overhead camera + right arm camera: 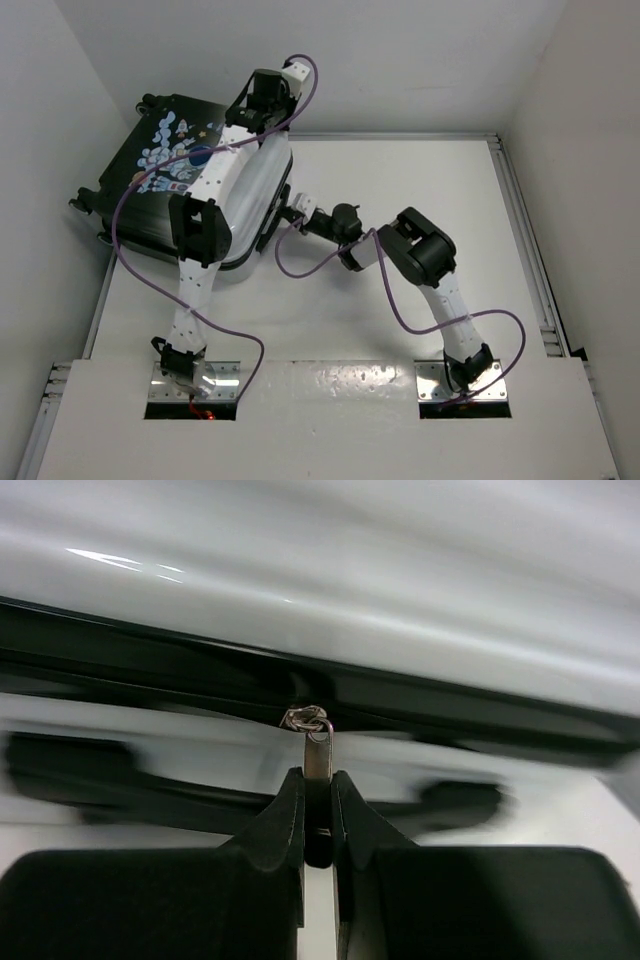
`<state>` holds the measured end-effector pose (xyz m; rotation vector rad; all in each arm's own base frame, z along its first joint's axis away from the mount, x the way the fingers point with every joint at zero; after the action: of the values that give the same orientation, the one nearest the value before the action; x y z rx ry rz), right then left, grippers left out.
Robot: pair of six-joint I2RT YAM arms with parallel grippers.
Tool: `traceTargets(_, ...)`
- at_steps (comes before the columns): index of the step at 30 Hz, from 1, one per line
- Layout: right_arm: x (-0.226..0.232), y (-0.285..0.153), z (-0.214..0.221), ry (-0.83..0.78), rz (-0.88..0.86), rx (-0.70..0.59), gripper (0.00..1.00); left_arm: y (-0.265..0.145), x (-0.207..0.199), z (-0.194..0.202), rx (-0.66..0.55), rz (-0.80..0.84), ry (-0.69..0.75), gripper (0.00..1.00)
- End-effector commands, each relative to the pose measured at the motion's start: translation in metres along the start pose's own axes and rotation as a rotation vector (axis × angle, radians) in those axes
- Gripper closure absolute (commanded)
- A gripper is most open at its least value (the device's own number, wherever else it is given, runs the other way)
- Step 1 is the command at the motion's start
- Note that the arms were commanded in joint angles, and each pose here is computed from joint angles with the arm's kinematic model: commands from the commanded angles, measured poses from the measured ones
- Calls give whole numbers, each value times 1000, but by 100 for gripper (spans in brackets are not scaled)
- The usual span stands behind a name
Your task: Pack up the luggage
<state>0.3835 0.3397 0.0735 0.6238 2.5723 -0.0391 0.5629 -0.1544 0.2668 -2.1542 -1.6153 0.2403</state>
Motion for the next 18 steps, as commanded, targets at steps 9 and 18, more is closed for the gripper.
traceTargets(9, -137, -2, 19, -166, 470, -16, 100, -22, 39, 142, 692, -68, 0, 75)
traceTargets(18, -143, 1, 41, -55, 481, 31, 100, -41, 34, 96, 426, 122, -117, 57)
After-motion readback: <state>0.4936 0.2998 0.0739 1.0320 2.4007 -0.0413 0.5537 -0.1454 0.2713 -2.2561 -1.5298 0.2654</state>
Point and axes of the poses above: each gripper's point midway between its finger pads, its own y axis out along the fingers, its own x axis along the line the jaws close on, z = x × y, the point moved 8 cm from there along -y, back along the fingers, and after that the axes turned 8 degrees about -y, right-handed, at the moved point
